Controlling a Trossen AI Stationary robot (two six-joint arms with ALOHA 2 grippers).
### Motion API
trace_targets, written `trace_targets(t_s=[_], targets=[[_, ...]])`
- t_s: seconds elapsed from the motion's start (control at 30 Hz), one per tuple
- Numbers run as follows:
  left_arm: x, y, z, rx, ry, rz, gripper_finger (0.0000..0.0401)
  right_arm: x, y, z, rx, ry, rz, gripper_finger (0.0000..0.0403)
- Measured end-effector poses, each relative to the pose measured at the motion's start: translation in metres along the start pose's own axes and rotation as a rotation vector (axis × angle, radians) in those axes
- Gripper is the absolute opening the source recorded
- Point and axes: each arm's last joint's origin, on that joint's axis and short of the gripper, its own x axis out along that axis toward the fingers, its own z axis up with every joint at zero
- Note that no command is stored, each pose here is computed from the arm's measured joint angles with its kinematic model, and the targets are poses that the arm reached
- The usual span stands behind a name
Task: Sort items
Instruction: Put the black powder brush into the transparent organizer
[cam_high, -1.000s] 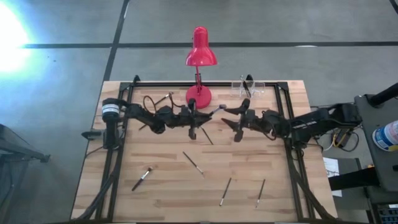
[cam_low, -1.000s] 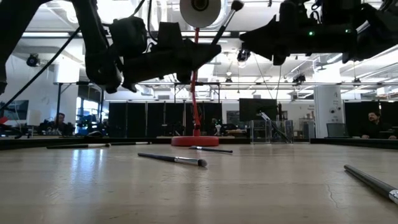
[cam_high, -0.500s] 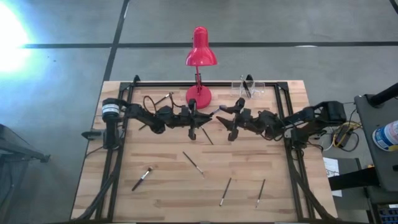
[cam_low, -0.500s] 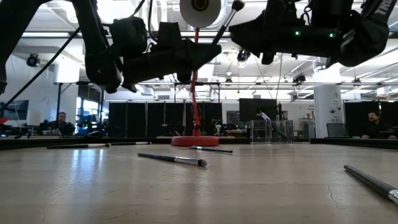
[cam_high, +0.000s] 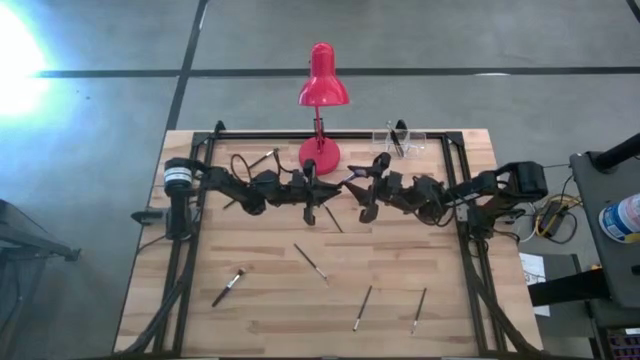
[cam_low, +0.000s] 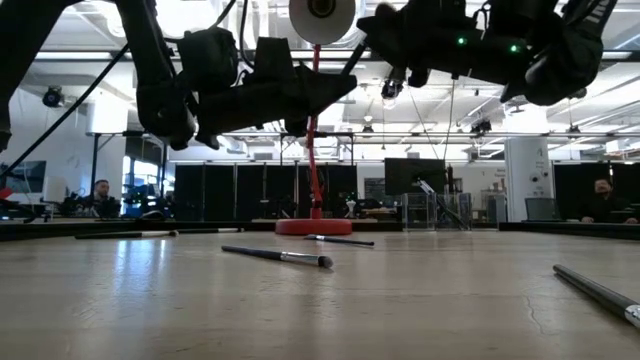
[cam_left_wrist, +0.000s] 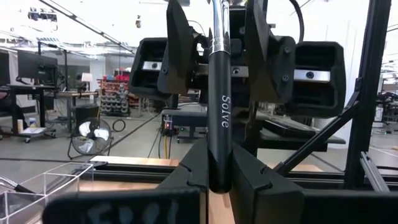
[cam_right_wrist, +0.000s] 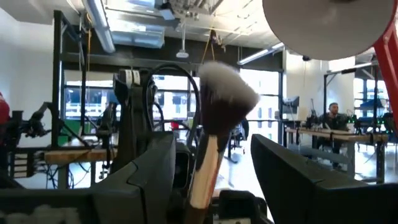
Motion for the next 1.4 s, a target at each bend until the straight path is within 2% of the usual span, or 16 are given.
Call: trace_targets(t_s=[0.1, 0.23, 0.4, 0.53, 0.67, 0.8, 1.03, 1.27, 1.4], targets=[[0.0, 0.0, 0.0, 0.0, 0.005, 0.0, 0.0026, 0.002, 0.0, 0.0, -0.002, 0.004, 0.0, 0.018], [0.0, 0.001, -0.002, -0.027, 0.018, 0.004, 0.0028, 0.001, 0.0, -0.001, -0.005, 0.01, 0.0, 0.0123], [0.0, 0.002, -0.002, -0.06, 0.022, 0.019, 0.0076, -0.003, 0.0, -0.001, -0.062, 0.017, 0.012, 0.004], [-0.002, 0.008, -0.001, -0.083, 0.046, 0.032, 0.0104, -0.007, -0.003, 0.013, -0.095, -0.002, -0.011, 0.0037], [-0.008, 0.016, 0.002, -0.076, 0.101, 0.062, 0.0111, -0.008, -0.016, 0.032, -0.148, 0.089, -0.081, 0.0037], [-0.02, 0.023, 0.009, -0.027, 0.107, 0.095, 0.0112, -0.007, -0.042, 0.056, -0.202, 0.253, -0.217, 0.0037], [-0.032, 0.022, 0.02, 0.013, 0.1, 0.105, 0.0109, 0.002, -0.114, 0.08, -0.22, 0.536, -0.464, 0.0037], [-0.037, 0.021, 0.019, 0.024, 0.123, 0.107, 0.0101, 0.01, -0.189, 0.06, -0.121, 0.708, -0.563, 0.0037], [-0.037, 0.021, 0.017, 0.034, 0.144, 0.108, 0.01, 0.013, -0.217, 0.034, -0.075, 0.825, -0.609, 0.0037]])
